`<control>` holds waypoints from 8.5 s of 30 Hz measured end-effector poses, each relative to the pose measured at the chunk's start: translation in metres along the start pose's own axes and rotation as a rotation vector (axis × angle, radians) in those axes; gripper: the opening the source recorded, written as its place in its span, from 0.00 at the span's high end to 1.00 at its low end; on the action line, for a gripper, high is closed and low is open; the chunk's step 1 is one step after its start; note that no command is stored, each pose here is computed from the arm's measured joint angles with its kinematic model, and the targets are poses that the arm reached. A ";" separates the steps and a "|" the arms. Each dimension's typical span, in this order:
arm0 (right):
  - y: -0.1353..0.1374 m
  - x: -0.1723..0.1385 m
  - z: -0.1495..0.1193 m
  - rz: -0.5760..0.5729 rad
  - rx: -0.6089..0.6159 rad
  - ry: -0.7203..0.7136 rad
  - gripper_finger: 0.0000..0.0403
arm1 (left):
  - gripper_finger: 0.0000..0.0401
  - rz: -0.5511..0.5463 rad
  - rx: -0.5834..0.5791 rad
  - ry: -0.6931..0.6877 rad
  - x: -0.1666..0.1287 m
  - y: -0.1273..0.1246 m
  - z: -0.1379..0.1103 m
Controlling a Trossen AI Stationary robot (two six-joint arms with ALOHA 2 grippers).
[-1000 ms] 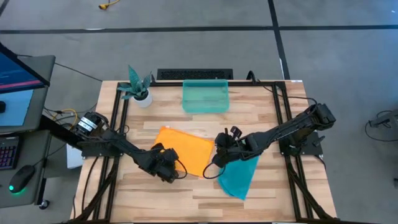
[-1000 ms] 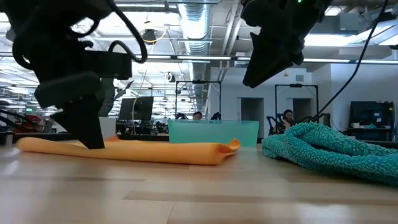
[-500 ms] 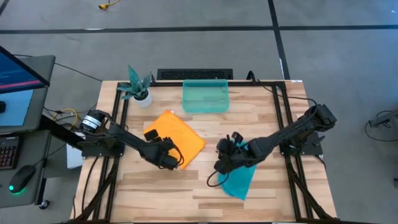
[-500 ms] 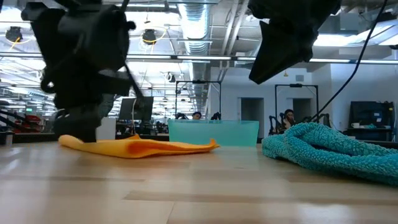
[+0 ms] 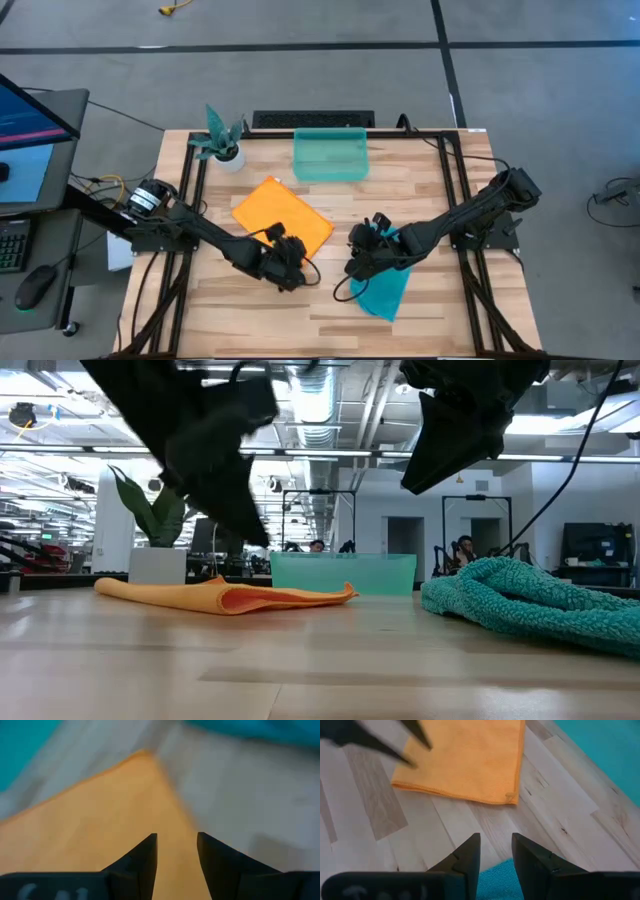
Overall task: Roll microfiber towels into tight, uniform cylinder then place into a basket
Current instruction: Roll the yellow microfiber cloth
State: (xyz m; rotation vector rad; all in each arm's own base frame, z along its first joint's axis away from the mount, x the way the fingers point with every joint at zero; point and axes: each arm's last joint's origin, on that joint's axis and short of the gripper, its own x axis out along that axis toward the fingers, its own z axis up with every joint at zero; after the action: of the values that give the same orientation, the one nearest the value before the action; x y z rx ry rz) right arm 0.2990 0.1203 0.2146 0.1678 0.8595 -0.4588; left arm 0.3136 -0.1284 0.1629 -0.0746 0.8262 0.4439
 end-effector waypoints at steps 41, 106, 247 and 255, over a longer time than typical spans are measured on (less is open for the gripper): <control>-0.036 0.026 0.033 -0.079 0.057 -0.030 0.67 | 0.67 -0.177 0.044 0.177 -0.018 -0.014 -0.086; 0.008 0.173 0.033 0.108 0.039 0.084 0.69 | 0.67 0.141 0.133 0.161 -0.112 -0.033 -0.093; 0.118 0.073 -0.035 0.355 -0.647 0.066 0.97 | 1.00 -0.061 0.396 0.149 -0.068 -0.078 -0.108; 0.134 0.048 -0.027 0.341 -0.685 0.050 0.96 | 1.00 -0.043 0.394 0.131 -0.092 -0.087 -0.098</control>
State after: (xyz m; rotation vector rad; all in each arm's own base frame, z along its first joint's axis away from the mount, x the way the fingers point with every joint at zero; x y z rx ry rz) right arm 0.3689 0.2330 0.1551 -0.3042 0.9710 0.1717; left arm 0.2267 -0.2627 0.1537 0.2454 1.0257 0.2312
